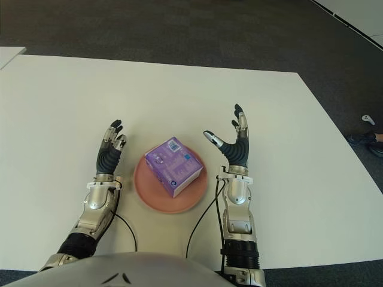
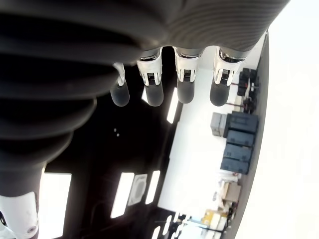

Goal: Put the tissue paper into the plate.

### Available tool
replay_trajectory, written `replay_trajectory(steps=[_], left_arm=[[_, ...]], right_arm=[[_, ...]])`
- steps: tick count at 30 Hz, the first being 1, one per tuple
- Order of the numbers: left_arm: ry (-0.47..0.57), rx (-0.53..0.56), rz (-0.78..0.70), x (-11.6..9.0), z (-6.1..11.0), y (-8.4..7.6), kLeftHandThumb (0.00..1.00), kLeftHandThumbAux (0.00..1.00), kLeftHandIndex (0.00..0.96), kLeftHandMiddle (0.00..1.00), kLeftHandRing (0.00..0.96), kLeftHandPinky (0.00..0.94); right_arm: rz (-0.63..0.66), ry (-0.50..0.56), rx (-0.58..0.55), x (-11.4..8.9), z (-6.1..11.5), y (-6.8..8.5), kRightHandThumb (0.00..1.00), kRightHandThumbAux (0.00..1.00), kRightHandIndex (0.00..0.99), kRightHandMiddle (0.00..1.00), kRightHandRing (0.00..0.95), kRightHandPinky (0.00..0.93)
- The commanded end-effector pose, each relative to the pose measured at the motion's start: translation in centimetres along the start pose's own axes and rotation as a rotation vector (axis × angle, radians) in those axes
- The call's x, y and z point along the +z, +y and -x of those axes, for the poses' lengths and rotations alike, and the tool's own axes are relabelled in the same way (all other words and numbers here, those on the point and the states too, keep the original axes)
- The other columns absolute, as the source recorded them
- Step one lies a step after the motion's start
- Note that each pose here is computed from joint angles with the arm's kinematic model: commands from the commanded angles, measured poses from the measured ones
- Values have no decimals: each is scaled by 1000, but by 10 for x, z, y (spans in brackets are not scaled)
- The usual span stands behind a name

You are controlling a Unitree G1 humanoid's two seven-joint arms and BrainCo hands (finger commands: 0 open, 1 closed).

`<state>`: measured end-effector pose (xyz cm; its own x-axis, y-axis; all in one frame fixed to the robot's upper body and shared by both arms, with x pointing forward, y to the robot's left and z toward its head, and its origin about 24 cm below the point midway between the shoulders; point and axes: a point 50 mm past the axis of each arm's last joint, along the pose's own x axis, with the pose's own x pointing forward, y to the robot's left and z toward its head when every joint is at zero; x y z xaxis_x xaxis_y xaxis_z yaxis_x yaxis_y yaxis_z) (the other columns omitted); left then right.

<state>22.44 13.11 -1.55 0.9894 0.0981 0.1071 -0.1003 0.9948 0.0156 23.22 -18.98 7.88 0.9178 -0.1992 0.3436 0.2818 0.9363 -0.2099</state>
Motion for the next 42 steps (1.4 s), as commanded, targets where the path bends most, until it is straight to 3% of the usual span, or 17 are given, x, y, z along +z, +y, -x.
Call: replay_trajectory(steps=[1,3,6,22,42], left_arm=[[242,17,-118,-41,52,28,0,494,19,31,0,0],[233,12,-115,-39,52,28,0,500,22,34,0,0],[225,8,-111,-36,52,28,0,515,28,39,0,0],[223,0,-104,-27,54,29,0,554,30,43,0,0],[223,-12,-102,-23,54,27,0,550,13,41,0,0]], right_arm=[[4,153,48,-37,7,5,0,647,0,0,0,0],[7,338,106,-83,21,6,0,687,0,0,0,0],[-5,418,123,-102,29,8,0,729,0,0,0,0],[-37,396,73,-114,29,10,18,746,0,0,0,0],[-35,388,73,-114,27,5,0,681,0,0,0,0]])
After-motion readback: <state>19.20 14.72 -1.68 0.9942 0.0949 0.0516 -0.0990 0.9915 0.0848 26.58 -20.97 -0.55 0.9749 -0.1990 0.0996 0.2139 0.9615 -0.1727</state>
